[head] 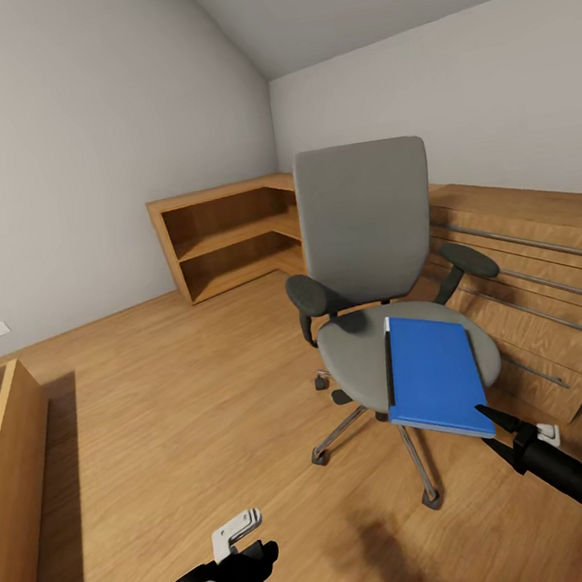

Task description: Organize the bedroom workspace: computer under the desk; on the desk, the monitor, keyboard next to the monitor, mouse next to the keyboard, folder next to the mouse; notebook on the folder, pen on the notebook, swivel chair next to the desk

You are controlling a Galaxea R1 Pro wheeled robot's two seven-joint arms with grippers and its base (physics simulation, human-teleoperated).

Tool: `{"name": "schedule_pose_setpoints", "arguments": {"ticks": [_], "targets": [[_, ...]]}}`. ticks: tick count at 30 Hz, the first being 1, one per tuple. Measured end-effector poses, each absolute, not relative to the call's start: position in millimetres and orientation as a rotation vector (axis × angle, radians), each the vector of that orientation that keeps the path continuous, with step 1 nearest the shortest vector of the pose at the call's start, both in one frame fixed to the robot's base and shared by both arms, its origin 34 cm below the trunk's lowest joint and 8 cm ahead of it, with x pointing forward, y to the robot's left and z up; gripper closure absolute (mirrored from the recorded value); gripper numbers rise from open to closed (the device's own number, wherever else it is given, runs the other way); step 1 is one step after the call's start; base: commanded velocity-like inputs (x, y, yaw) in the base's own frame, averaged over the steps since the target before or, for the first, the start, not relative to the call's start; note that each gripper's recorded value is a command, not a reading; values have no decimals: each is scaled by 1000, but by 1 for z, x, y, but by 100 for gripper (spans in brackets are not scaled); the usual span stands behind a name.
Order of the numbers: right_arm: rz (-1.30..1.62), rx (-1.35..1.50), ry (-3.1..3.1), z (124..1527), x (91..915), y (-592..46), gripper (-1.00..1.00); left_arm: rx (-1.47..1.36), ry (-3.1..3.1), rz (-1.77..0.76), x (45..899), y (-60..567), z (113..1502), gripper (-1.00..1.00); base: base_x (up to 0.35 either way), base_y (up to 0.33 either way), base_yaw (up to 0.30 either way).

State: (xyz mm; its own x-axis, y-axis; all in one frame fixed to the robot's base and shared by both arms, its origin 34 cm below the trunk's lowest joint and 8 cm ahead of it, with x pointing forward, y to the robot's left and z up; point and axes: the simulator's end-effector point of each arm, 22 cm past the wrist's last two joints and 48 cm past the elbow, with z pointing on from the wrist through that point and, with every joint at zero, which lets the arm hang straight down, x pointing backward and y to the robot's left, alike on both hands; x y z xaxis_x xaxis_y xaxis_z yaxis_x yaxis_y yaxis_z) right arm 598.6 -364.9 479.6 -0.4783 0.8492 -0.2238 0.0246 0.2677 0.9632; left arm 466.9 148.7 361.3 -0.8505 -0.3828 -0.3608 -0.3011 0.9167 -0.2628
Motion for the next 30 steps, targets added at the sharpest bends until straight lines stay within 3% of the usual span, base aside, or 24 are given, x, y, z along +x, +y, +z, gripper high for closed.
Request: {"name": "schedule_pose_setpoints", "arguments": {"ticks": [30], "targets": [[1311,802,1744,478,598,-360,-100,-500,2667,-277,466,148,361,-100,0,0,0]]}}
